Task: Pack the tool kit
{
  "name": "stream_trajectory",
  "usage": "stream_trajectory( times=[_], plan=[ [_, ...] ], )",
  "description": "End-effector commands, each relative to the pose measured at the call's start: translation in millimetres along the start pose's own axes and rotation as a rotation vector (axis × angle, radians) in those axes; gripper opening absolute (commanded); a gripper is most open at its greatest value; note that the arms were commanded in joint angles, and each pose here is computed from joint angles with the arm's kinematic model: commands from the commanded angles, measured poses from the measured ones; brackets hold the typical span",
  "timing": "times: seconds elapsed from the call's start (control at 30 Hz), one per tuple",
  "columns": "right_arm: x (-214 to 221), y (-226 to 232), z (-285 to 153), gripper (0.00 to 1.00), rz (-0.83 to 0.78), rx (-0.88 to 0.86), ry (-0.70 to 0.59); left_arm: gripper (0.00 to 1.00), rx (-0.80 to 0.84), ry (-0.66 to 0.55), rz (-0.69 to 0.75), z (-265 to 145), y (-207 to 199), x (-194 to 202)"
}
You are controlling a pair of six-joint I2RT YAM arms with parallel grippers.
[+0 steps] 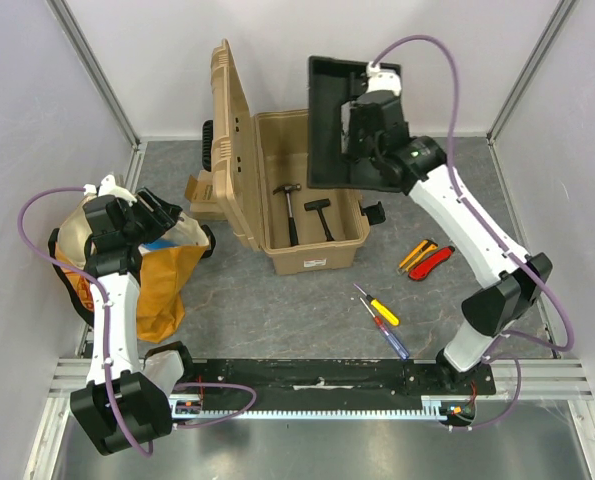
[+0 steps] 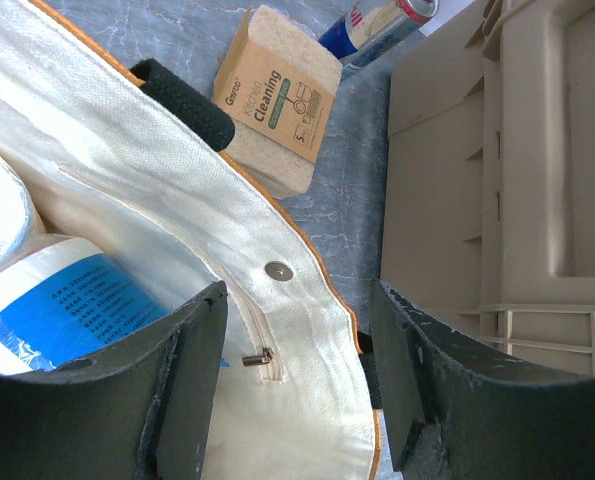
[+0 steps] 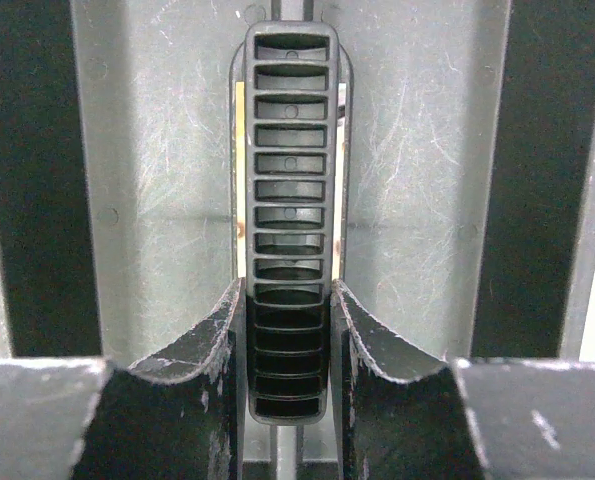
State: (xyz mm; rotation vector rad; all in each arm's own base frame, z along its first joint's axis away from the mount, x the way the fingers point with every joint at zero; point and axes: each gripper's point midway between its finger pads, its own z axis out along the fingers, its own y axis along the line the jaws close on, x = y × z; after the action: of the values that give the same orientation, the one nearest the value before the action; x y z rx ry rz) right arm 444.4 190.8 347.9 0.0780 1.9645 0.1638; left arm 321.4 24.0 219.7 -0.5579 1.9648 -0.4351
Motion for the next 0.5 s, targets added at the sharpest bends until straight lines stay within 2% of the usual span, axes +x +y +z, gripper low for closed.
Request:
stream_trajectory(
  times=[0.0,0.23,0.47],
  plan=[
    [-12.2,36.4,-10.8,0.00,-0.001,-0.066,-0.048,0.64,0.015,-0.051,0.050,-4.5,-7.0,-15.6],
    [39.7,85.2,5.7,0.00,-0.063,-0.070,0.058,0.64,0.016,-0.049,0.050,-4.2,-7.0,-15.2],
    [79.9,107.4,21.6,0.00,-0.113,-0.037,0.151,0.64,0.019,-0.048,0.050,-4.2,-7.4,-15.0]
  ],
)
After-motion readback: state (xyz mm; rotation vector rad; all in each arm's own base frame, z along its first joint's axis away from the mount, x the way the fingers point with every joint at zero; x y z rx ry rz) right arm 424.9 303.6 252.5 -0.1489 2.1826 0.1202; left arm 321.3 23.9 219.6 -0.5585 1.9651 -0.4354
